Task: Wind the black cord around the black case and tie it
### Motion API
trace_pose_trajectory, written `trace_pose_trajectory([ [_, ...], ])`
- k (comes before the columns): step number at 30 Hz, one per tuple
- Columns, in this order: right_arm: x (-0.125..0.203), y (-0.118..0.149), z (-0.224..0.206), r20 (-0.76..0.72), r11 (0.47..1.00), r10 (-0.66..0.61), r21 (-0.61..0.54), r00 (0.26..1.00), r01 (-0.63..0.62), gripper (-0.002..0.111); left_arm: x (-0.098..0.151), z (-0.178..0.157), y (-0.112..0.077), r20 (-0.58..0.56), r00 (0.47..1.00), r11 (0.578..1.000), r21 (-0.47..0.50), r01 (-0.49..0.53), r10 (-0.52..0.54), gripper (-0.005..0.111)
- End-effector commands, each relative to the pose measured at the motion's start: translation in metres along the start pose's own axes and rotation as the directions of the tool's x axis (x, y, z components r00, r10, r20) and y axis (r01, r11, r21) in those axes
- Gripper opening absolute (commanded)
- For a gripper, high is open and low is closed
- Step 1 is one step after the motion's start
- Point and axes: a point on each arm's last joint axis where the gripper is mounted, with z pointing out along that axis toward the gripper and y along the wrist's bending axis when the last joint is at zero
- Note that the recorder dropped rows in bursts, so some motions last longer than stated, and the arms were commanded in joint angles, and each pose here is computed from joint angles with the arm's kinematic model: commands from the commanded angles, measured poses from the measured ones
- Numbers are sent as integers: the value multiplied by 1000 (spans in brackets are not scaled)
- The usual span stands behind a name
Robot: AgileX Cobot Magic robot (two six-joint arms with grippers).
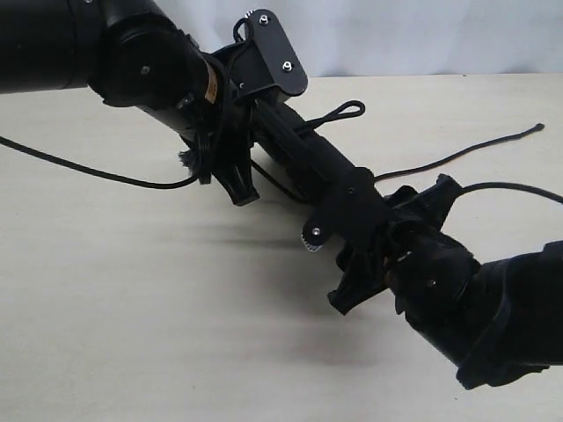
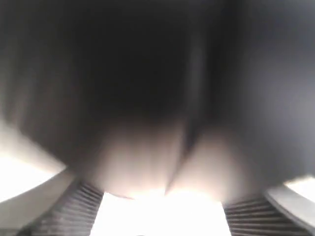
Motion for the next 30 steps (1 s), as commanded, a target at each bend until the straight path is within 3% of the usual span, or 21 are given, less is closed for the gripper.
trace_pose_trajectory([
  [1,-1,-1,1,4,999,-15,31,1000,15,11,-7,-2,2,69,997,999,-14,47,-46,0],
  [2,-1,-2,0,7,999,-12,34,1000,12,16,-7,-1,2,70,997,999,-14,46,-45,0],
  [5,-2,-3,0,10,999,37,37,999,-37,50,-3,18,-4,8,999,999,11,34,-34,0],
  [8,-1,-6,-4,-23,991,128,34,992,-127,67,-3,28,-6,12,999,999,16,32,-32,0],
  [11,-6,-5,-17,-17,983,156,-96,988,-157,79,-6,28,-5,40,998,999,7,44,-44,0],
  [14,-5,-15,-31,-49,980,162,-108,986,-166,79,-6,28,-4,50,998,999,3,48,-48,0],
  [19,-10,-24,-67,-44,927,234,-291,971,-236,79,6,31,13,28,994,994,-17,107,-107,0],
  [30,-36,-62,-111,142,858,436,-363,889,-363,79,5,31,13,36,994,994,-19,105,-104,0],
])
